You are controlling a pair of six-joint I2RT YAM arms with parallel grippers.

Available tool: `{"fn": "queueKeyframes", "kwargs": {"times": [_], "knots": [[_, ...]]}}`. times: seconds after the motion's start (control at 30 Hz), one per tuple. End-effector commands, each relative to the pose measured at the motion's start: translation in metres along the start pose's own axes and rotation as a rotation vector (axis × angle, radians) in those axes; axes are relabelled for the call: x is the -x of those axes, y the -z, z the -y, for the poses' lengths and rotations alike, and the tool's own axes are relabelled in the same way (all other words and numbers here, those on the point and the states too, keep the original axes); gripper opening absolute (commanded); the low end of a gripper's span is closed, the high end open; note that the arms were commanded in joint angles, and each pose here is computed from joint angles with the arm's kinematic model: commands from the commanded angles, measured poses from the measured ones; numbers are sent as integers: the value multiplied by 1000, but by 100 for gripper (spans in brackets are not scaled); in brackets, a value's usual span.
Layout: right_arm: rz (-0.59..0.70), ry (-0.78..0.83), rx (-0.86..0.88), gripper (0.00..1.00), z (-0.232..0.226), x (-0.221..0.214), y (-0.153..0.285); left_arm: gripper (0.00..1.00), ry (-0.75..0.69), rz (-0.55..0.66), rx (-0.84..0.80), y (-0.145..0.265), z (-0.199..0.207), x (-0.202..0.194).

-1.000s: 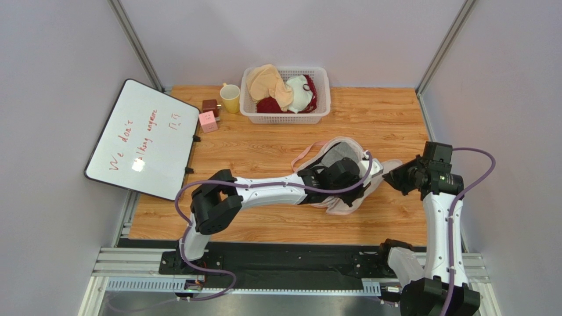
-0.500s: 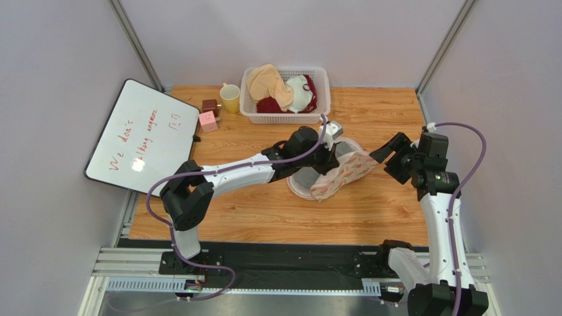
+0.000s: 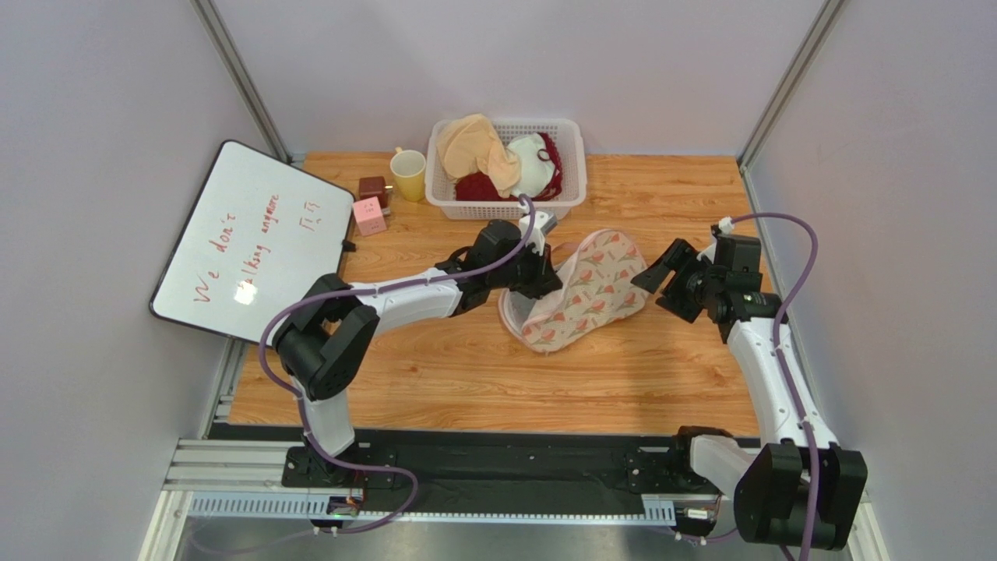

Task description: Place the bra in the laundry bag and zip it closed

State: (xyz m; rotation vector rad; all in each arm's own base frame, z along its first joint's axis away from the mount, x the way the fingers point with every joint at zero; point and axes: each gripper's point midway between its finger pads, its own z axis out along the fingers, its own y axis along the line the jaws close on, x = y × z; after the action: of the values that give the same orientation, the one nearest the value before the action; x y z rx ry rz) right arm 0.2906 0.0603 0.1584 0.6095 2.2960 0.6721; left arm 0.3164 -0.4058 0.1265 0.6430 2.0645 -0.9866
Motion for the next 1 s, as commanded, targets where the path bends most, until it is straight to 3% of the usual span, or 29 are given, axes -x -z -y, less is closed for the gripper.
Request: {"fn": "queueKeyframes", "kwargs": {"times": [0.0,0.13,0.2,0.3,0.37,0.4,0.47,0.6,0.77,0.9,0.97], "knots": [[17,52,63,71,-13,7,-13,0,21,83,-28,5,-9,28],[-18,55,62,71,-12,0,-25,0,82,71,-12,4,-36,25],[-39,61,57,71,-11,-6,-32,5,102,65,8,3,-53,25],[-87,78,65,71,-15,-25,-42,30,108,28,63,8,-74,30],[-117,115,102,71,-28,-39,-48,35,82,40,94,13,-84,46],[-135,126,101,71,-29,-48,-52,53,88,30,129,18,-94,47],[-156,168,133,72,-43,-63,-57,65,51,60,191,32,-106,57],[-170,192,206,72,-63,-84,-71,67,34,63,305,61,-138,54],[-221,219,285,67,-89,-99,-89,66,43,150,264,81,-151,56],[-237,281,327,62,-113,-108,-97,71,105,236,88,83,-143,57],[-250,283,337,58,-121,-111,-104,80,83,219,-27,75,-129,54]]}}
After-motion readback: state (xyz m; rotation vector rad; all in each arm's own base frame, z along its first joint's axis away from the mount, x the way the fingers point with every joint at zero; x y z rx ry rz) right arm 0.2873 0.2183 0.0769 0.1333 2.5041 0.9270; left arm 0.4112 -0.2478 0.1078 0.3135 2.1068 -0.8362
